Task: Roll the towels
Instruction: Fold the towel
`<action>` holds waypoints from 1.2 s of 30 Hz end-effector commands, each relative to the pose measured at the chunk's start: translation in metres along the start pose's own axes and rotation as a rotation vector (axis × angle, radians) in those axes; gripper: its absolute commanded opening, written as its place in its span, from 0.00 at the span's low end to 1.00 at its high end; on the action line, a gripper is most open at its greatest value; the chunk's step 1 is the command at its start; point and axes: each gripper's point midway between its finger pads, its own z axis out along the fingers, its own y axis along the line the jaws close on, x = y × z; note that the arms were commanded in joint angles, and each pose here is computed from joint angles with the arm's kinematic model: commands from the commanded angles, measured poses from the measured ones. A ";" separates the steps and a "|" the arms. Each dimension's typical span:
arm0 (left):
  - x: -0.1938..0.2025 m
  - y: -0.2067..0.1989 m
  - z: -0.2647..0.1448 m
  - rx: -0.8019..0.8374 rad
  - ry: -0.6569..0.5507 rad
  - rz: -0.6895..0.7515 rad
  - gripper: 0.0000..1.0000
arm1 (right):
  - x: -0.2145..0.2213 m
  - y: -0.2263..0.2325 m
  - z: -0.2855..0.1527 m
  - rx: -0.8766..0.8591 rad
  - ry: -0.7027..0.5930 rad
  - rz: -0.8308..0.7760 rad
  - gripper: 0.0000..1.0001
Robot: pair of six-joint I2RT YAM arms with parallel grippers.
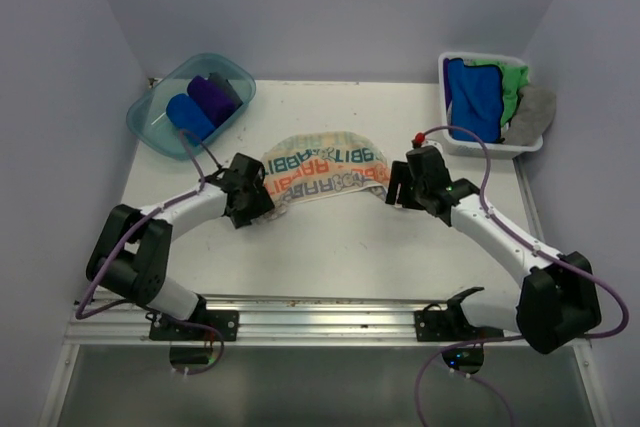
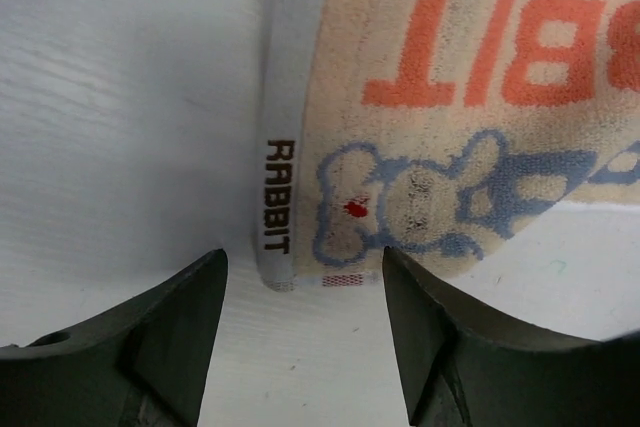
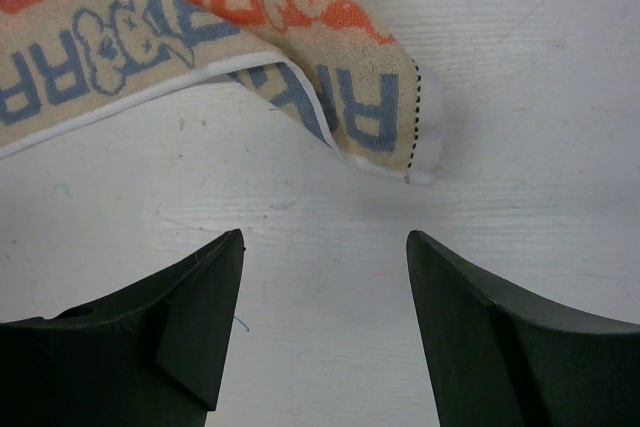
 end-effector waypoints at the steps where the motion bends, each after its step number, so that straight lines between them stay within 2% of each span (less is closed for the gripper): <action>1: 0.000 -0.017 0.010 0.011 -0.005 0.000 0.66 | 0.001 -0.004 0.003 0.004 0.019 0.062 0.71; 4: -0.002 -0.014 0.015 -0.018 -0.014 -0.001 0.50 | 0.004 -0.015 0.010 0.014 0.042 0.114 0.72; 5: -0.004 -0.012 0.015 -0.031 -0.016 0.007 0.32 | 0.007 -0.018 0.013 0.015 0.056 0.127 0.72; 8: -0.022 -0.008 0.006 -0.056 -0.060 0.004 0.00 | 0.013 -0.026 0.023 0.003 0.098 0.183 0.72; 12: -0.052 -0.004 -0.015 -0.026 -0.149 -0.025 0.00 | 0.018 -0.025 0.036 -0.005 0.129 0.237 0.72; 19: -0.052 -0.005 -0.019 0.009 -0.131 -0.041 0.00 | 0.023 -0.026 0.062 0.002 0.135 0.300 0.66; 22: -0.049 -0.003 -0.019 0.011 -0.124 -0.039 0.00 | 0.017 -0.028 0.067 -0.003 0.116 0.321 0.55; 27: -0.054 0.000 -0.023 0.016 -0.141 -0.045 0.00 | 0.016 -0.037 0.071 0.028 0.105 0.328 0.43; 31: -0.060 0.001 -0.028 0.024 -0.156 -0.049 0.00 | 0.019 -0.042 0.072 0.043 0.093 0.340 0.28; 33: -0.062 0.001 -0.031 0.030 -0.162 -0.043 0.00 | 0.014 -0.043 0.070 0.039 0.073 0.344 0.26; 36: -0.067 0.000 -0.035 0.034 -0.170 -0.037 0.00 | 0.007 -0.044 0.066 0.038 0.049 0.339 0.11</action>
